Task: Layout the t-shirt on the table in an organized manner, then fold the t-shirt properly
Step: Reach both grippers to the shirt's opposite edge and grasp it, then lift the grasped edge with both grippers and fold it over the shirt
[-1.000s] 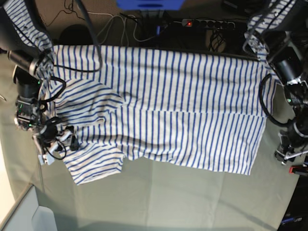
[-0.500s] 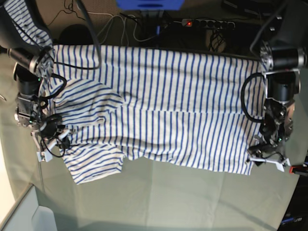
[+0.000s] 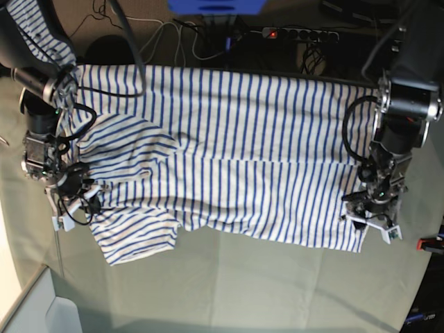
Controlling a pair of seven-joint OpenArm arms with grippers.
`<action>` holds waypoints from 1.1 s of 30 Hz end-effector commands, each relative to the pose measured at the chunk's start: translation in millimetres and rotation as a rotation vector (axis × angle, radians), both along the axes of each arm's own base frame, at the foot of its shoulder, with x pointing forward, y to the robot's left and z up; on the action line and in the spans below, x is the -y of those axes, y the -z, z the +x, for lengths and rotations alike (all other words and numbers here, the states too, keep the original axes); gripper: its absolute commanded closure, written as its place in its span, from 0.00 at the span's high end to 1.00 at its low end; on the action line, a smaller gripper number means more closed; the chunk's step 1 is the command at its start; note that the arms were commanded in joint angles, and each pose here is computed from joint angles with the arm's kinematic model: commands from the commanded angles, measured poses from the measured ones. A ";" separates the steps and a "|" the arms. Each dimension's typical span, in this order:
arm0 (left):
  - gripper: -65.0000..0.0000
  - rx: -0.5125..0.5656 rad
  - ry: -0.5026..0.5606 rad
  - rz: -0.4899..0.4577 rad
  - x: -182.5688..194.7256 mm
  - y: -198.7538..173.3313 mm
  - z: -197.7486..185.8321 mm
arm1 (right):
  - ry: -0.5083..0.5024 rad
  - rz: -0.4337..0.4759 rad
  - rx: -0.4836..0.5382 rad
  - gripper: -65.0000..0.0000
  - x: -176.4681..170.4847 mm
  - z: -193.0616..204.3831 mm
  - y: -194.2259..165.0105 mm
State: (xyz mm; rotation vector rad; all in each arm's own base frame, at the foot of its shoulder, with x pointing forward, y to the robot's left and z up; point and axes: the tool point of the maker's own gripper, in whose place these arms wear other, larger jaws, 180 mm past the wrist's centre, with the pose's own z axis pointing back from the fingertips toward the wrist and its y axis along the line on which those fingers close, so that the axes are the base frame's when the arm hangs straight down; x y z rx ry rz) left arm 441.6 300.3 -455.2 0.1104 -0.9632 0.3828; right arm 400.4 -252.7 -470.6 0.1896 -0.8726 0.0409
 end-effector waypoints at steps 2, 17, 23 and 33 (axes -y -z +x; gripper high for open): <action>0.51 0.049 -0.008 0.017 -7.2 -16.6 12.8 | 0.002 -0.033 -0.003 0.00 8.6 5.2 -5.6; 0.02 0.024 -0.020 0.025 -15.9 -10.0 4.1 | -0.004 -0.022 -0.003 0.00 1.3 5.9 -4.1; 0.00 0.078 -0.005 0.012 -8.2 -26.3 18.9 | 0.005 -0.014 0.009 0.00 1.9 8.2 -6.9; 0.00 0.204 0.114 -0.006 18.7 -70.7 20.0 | 0.008 -0.105 0.128 0.00 16.1 4.1 -37.0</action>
